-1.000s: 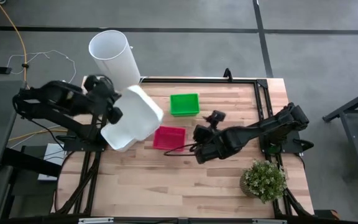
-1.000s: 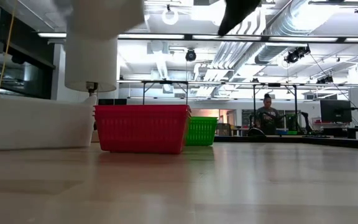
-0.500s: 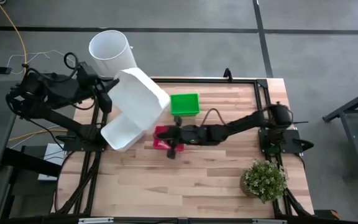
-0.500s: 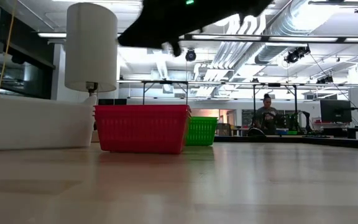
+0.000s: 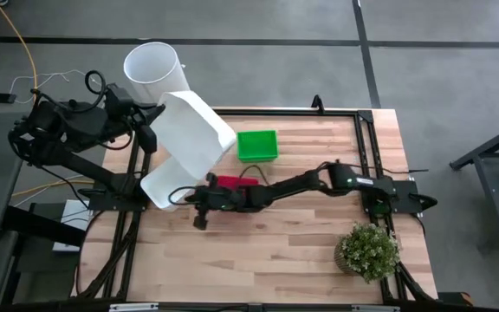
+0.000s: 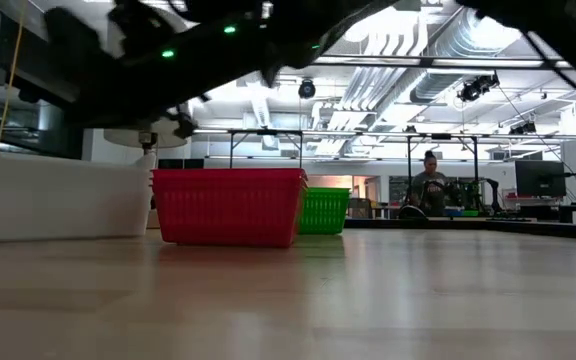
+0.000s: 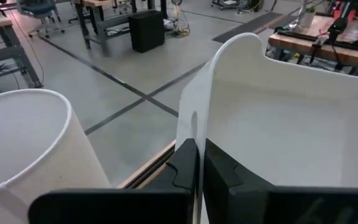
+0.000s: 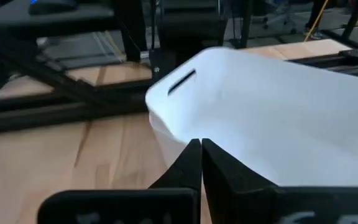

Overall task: Stack baskets by color
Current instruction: Stack the right white bin on the left white bins

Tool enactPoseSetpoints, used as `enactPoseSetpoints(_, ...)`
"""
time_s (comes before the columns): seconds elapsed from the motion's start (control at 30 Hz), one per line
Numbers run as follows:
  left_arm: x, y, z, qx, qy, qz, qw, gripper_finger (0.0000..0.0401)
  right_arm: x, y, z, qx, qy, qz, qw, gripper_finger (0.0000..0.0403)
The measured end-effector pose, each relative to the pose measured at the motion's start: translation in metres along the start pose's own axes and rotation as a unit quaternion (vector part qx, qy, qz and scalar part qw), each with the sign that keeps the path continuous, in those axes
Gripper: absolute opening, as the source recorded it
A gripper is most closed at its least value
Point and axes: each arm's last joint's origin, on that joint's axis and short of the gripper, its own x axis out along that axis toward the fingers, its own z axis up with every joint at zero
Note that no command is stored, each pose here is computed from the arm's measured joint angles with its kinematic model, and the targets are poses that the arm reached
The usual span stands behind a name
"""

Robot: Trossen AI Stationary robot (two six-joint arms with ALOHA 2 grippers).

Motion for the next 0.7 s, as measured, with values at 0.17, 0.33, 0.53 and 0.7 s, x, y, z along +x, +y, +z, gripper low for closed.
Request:
enactPoseSetpoints(0.17,0.0,-0.001,0.0,-0.004,0.0,0.002,1.0,0.0,0.025,0.005,-0.004,0.021,0.011,-0.018,1.0,0.0)
enactPoseSetpoints(0.33,0.001,-0.001,0.0,-0.009,0.002,-0.002,1.0,0.0,0.039,0.004,-0.018,0.015,0.042,-0.059,0.997,0.0)
enactPoseSetpoints(0.53,0.002,-0.003,0.0,-0.01,0.006,-0.008,1.0,0.0,0.035,0.0,-0.028,-0.069,0.113,-0.09,0.987,0.0)
enactPoseSetpoints(0.7,0.002,-0.003,-0.001,-0.012,0.007,-0.011,1.0,0.0,0.029,-0.004,-0.026,-0.116,0.155,-0.071,0.978,0.0)
